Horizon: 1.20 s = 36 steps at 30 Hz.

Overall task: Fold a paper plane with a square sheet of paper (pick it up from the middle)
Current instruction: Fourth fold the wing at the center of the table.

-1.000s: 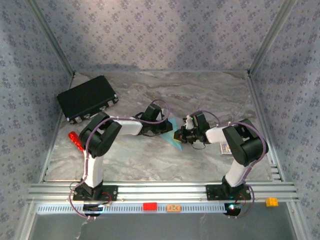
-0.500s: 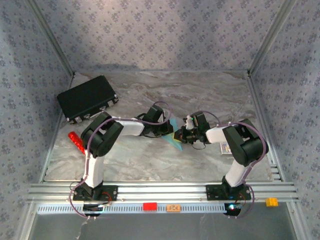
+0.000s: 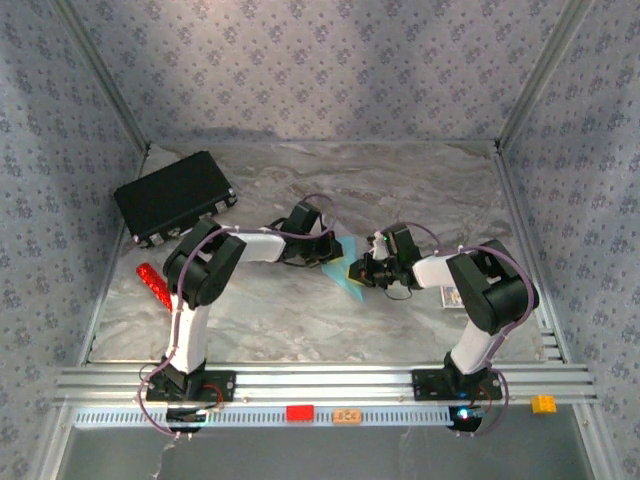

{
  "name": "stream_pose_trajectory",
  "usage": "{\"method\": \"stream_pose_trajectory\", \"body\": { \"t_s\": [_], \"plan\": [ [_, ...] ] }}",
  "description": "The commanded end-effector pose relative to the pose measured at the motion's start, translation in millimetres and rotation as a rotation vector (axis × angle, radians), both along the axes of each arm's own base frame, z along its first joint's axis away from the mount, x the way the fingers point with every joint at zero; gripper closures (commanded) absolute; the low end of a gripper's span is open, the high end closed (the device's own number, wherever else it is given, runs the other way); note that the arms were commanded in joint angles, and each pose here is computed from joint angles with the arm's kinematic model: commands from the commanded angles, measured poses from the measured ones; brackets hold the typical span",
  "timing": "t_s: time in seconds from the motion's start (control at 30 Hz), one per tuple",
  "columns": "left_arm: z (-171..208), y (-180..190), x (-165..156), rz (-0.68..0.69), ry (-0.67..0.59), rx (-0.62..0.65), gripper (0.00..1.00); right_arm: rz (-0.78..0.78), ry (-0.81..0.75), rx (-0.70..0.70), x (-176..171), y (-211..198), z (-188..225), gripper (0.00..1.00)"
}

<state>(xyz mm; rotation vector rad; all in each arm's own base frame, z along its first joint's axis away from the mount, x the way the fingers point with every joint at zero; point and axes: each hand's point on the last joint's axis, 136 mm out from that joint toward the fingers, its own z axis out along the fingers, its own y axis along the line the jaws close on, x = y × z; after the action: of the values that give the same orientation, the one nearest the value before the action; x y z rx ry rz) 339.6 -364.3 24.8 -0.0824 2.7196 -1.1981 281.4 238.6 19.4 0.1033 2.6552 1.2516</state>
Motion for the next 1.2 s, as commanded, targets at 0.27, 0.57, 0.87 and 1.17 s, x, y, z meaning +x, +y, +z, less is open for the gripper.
{"method": "stream_pose_trajectory", "body": {
  "t_s": [0.27, 0.57, 0.87, 1.17],
  "plan": [
    [-23, 48, 46, 0.109, 0.009, 0.160, 0.95, -0.011, 0.175, -0.164, -42, -32, -44, 1.00],
    [-19, 58, 63, 0.129, 0.006, 0.183, 0.95, 0.010, 0.176, -0.170, -47, -33, -44, 1.00],
    [29, 56, 67, 0.137, -0.070, 0.128, 0.93, 0.036, 0.171, -0.160, -46, -30, -38, 1.00],
    [56, 16, 30, 0.026, -0.127, 0.035, 0.90, 0.031, 0.162, -0.161, -44, -30, -34, 1.00]
  ]
}}
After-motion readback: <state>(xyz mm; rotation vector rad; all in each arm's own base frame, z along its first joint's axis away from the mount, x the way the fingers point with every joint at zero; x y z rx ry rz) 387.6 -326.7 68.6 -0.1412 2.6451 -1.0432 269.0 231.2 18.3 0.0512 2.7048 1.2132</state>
